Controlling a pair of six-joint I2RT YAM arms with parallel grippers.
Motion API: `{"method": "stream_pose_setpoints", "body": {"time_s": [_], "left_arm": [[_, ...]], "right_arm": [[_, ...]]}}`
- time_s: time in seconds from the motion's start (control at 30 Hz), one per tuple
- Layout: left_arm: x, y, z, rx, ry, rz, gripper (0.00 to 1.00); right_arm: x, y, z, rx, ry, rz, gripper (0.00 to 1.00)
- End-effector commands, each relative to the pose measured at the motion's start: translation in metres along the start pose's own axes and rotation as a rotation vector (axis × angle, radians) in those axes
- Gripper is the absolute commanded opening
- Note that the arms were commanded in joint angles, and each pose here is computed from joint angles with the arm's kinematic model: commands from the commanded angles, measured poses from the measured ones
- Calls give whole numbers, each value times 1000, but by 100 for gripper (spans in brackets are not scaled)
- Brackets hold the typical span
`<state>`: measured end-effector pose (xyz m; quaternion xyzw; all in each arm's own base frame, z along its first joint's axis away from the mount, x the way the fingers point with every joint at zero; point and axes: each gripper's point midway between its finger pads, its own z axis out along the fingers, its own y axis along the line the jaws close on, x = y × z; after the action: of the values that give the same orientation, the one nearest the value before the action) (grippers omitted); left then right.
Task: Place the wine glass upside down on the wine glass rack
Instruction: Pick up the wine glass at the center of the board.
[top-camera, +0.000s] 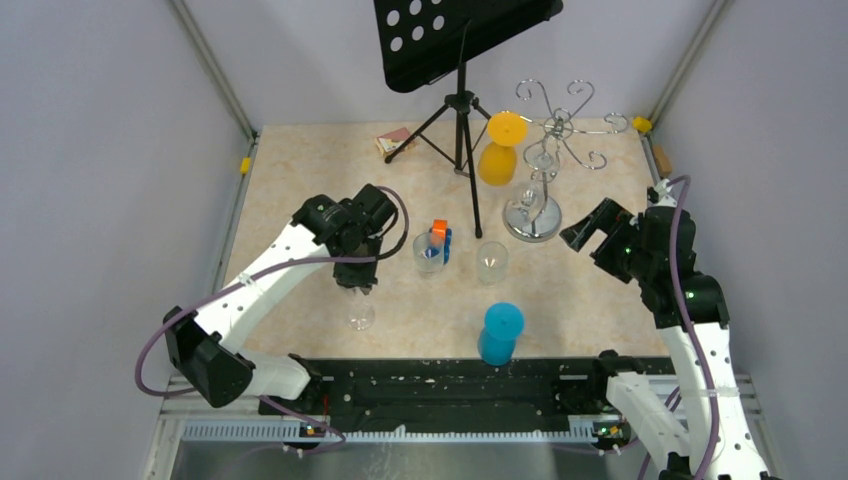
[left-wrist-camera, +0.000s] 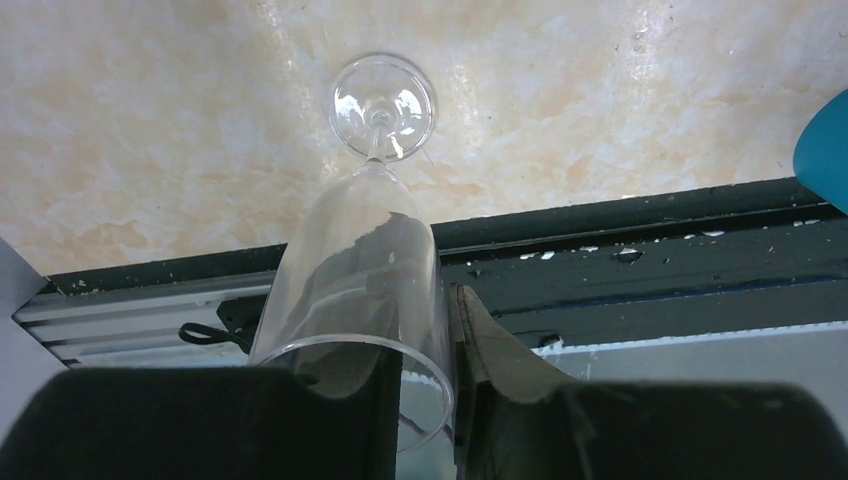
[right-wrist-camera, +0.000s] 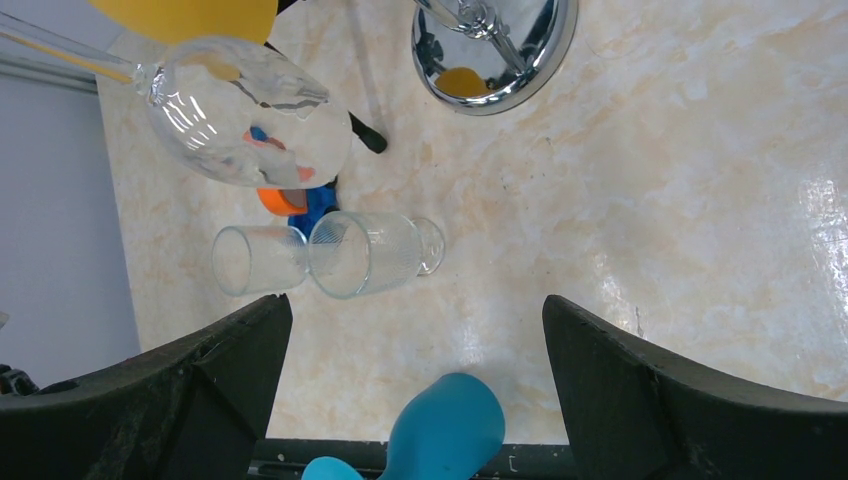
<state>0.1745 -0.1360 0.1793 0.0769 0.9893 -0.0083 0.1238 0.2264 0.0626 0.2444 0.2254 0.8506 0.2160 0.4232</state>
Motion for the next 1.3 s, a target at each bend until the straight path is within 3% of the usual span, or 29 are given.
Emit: {"method": "stream_pose_setpoints", "body": {"time_s": [0.0, 0.37, 0.73, 1.27], "left_arm": [[-13, -6, -14, 31, -31, 23, 0], [-54, -29, -66, 175, -206, 86, 0], [-95, -47, -139, 324, -477, 167, 0], [-116, -109, -247, 826, -830, 208, 0]], "right_arm": [[-19, 11, -6, -28, -65, -13, 99], [-34, 20, -14, -46, -107, -25, 99], [-56, 39, -27, -89, -160, -78, 98], [-76, 104, -49, -359, -166, -144, 95]]}}
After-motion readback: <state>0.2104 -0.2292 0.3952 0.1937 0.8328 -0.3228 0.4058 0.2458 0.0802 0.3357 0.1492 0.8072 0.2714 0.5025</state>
